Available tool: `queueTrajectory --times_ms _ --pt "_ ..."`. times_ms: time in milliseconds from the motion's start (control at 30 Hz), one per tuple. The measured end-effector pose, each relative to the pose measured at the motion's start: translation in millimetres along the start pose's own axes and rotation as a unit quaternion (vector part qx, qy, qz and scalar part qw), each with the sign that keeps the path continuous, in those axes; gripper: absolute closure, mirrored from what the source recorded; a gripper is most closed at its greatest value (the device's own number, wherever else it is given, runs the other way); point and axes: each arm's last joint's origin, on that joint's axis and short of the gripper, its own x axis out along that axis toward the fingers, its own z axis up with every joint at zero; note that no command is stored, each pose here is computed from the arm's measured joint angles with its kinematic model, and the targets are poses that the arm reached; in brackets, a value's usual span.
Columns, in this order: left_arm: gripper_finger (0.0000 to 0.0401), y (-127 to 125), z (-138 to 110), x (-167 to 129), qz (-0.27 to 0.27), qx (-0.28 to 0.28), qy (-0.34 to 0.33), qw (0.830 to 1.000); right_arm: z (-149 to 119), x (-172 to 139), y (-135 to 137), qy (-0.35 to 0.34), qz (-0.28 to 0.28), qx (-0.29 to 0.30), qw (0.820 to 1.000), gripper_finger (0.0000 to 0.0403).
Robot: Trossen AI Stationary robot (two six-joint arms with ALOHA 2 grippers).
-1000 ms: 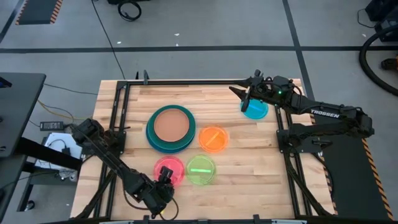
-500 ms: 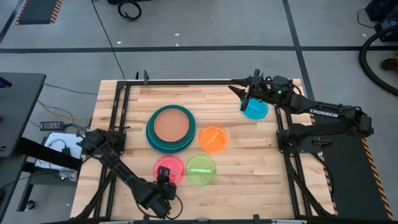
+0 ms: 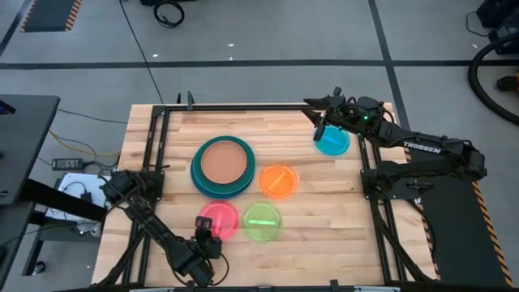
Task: Stack plastic plates
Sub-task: Stack the transparent pink plate on the brown plate
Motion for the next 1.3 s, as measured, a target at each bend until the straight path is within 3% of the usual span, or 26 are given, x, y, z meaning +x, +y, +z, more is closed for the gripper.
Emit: queueTrajectory --times_ms 700,1300 --pt "0.0393 -9 -5 9 -0.004 0.031 0.028 0.999 0 0 0 0.000 0.000 0.000 1.000 0.0245" --pt "0.0398 -1 3 -19 0.015 0.048 0.068 0.996 0 0 1 0.000 0.013 0.009 1.000 0.0245"
